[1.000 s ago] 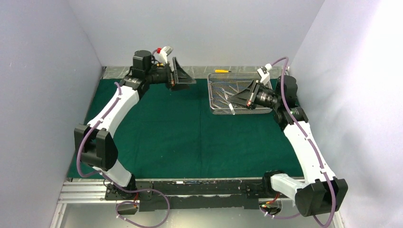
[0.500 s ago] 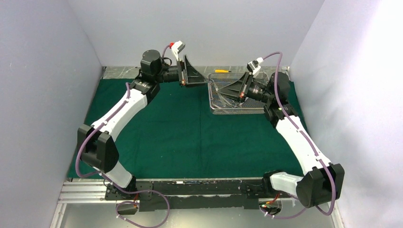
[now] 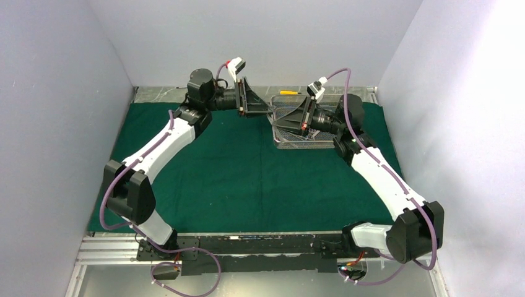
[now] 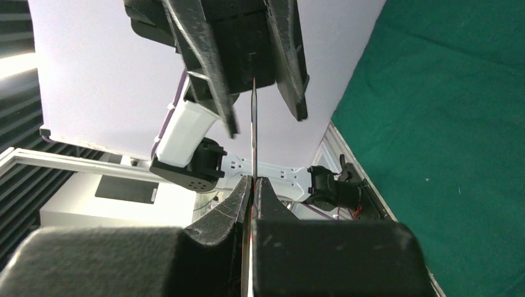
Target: Open and lay out the surgical kit
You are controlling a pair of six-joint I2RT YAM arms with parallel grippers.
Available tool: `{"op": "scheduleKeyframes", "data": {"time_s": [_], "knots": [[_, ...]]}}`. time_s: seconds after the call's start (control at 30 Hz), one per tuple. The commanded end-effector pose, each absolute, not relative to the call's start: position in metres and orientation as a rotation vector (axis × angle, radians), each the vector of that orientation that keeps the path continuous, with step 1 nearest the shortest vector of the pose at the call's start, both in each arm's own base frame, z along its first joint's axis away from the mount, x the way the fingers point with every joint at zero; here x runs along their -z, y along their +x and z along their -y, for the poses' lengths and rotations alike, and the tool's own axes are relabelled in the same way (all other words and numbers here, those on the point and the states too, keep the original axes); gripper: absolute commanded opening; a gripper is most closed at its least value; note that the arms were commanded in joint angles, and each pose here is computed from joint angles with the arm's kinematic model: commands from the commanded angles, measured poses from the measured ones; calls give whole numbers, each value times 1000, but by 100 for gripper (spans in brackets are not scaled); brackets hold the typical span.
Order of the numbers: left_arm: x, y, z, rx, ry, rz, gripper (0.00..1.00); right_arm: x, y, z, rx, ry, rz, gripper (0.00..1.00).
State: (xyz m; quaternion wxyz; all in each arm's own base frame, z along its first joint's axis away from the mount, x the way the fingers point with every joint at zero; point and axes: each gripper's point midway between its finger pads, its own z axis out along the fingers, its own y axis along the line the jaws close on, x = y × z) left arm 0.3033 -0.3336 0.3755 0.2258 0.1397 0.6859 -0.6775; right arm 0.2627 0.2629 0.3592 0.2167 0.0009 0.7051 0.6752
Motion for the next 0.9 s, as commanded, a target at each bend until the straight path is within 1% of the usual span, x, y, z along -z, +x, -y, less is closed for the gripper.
{"op": "scheduleKeyframes", "data": {"time_s": [0.0, 0.13, 0.17, 0.27, 0.3, 0.37, 0.4, 0.43, 0.47, 0.5, 0.57, 0.7, 0.87], "knots": [[-380, 293, 331, 1885, 394, -1883, 35, -372, 264, -265, -1857, -66, -1868, 0], [-377, 290, 331, 1905, 384, -1904, 4, -366, 269, -266, -1836, -53, -1891, 0], [-377, 290, 330, 1907, 377, -1911, 0, -365, 270, -266, -1827, -56, -1892, 0], [-373, 291, 329, 1886, 342, -1952, 0, -360, 277, -267, -1787, -43, -1921, 0], [-372, 293, 329, 1868, 320, -1973, 0, -357, 280, -266, -1757, -45, -1943, 15], [-361, 301, 327, 1778, 246, -2061, 0, -355, 287, -261, -1638, -37, -1963, 57], [-342, 308, 323, 1688, 144, -2174, 0, -354, 289, -258, -1562, -58, -1952, 69], [-332, 315, 318, 1595, 76, -2243, 0, -354, 292, -252, -1494, -43, -1946, 77], [-317, 321, 311, 1480, -1, -2328, 0, -356, 293, -249, -1446, -60, -1941, 81], [-303, 326, 302, 1358, -68, -2406, 0, -353, 295, -246, -1381, -62, -1957, 82], [-288, 334, 289, 1200, -142, -2480, 0, -347, 300, -242, -1230, -68, -1994, 82], [-269, 340, 276, 1065, -281, -2543, 0, -334, 301, -246, -871, -136, -2011, 80], [-257, 341, 266, 961, -454, -2637, 0, -316, 298, -260, -551, -273, -2018, 68]]}}
